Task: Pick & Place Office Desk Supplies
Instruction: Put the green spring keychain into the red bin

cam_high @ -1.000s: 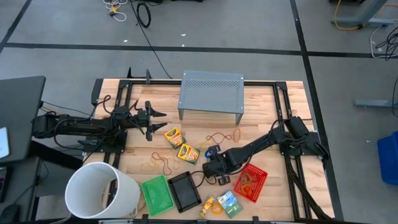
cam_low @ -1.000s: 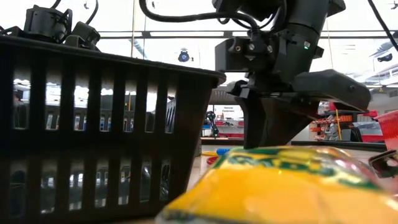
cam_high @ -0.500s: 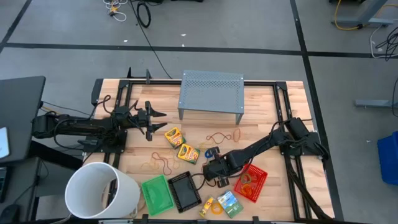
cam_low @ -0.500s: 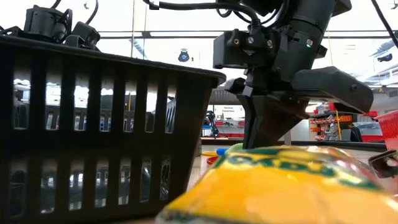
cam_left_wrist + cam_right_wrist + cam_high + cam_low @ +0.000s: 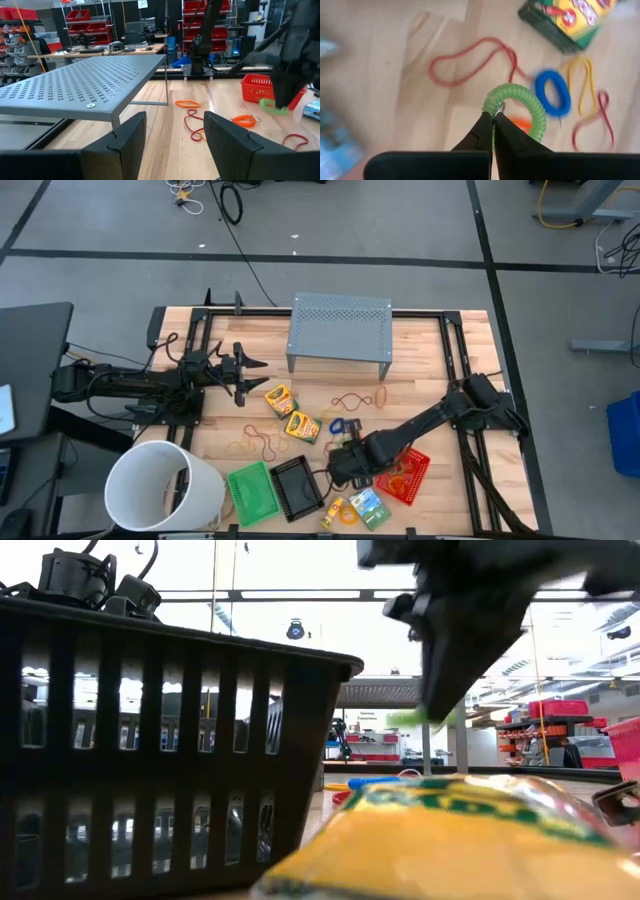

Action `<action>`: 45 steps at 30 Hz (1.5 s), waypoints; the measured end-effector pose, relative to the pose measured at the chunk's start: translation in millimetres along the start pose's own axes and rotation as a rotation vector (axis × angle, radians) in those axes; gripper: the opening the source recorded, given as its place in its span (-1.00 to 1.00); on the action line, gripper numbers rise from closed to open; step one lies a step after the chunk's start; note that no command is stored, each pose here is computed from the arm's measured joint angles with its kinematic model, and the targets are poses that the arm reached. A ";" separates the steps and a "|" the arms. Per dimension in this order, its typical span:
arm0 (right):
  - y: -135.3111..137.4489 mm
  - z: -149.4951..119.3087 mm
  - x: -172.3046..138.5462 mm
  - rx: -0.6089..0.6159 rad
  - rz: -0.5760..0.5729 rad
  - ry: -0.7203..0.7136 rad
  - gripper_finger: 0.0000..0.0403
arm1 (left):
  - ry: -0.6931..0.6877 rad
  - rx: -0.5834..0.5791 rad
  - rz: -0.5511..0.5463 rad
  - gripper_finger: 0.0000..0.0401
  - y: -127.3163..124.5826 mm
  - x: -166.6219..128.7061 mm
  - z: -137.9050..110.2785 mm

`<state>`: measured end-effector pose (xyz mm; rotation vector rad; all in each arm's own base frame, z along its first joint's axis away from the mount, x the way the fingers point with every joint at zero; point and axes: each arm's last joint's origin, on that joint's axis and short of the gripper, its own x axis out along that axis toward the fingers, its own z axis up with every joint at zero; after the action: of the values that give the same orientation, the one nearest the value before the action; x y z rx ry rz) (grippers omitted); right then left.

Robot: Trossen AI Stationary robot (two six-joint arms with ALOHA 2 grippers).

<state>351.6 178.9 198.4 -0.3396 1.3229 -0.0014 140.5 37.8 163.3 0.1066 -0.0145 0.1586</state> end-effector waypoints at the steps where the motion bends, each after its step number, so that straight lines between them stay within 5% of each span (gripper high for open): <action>1: 1.3 -1.0 -7.2 0.020 -0.005 0.025 -0.99 | 0.000 0.000 0.000 0.02 0.1 0.0 0.0; 9: 12.2 -12.4 -58.8 0.246 0.042 0.224 -1.00 | 0.000 0.000 0.000 0.02 0.0 0.0 0.0; 22: 36.2 -24.5 -69.7 0.505 0.184 0.394 -1.00 | -0.001 0.003 0.000 0.02 0.0 0.0 0.1; 45: 63.2 -17.0 -24.6 0.494 0.293 0.563 -1.00 | 0.001 0.000 -0.001 0.02 0.0 0.0 -0.1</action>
<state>317.2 239.6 202.8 0.3014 1.8603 -0.1863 140.5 37.8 163.3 0.1065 -0.0138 0.1579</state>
